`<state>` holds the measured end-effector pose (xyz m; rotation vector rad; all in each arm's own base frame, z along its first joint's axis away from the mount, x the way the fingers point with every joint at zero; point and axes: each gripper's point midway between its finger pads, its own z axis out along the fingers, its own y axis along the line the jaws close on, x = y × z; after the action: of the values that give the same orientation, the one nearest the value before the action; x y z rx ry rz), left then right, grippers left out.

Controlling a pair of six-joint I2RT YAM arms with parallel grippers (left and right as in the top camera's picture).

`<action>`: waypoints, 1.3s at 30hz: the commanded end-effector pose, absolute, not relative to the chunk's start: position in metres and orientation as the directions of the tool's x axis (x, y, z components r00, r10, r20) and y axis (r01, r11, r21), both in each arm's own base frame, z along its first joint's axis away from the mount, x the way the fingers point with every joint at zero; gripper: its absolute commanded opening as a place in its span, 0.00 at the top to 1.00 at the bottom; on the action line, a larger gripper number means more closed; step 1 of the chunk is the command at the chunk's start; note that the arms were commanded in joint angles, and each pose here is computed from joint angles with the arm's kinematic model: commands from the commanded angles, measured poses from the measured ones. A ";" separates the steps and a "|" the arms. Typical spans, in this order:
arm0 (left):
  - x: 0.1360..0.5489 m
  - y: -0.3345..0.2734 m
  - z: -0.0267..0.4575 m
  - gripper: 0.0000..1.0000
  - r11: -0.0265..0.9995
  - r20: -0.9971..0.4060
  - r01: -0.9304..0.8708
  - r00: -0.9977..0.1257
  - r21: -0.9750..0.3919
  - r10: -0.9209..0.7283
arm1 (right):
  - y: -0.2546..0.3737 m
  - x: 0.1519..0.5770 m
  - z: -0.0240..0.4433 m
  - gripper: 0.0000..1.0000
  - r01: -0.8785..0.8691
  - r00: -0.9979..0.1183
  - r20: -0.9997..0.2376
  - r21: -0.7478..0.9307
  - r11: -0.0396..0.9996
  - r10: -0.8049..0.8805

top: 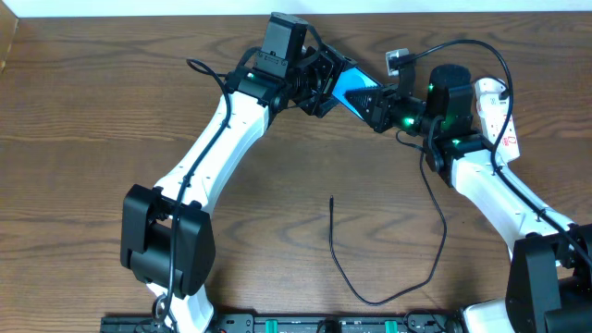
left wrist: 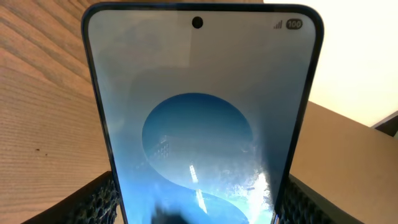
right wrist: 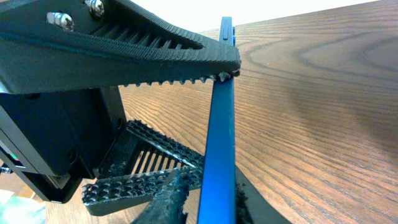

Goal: Plug charger to phone and switch on socket
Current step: 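Grasp the phone's side edge with the right gripper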

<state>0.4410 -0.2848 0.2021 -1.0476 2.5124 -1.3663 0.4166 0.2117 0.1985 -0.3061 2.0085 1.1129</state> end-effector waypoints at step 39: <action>0.465 -0.228 0.236 0.10 0.280 0.236 -0.452 -0.792 -0.847 -0.564 | 0.134 0.453 0.195 0.99 -0.004 -0.722 -0.317 0.891 0.455 0.615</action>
<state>0.4682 -0.2261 0.2171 -1.0950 2.4376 -1.5121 0.4482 0.1360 0.1864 0.2291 2.0926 1.1281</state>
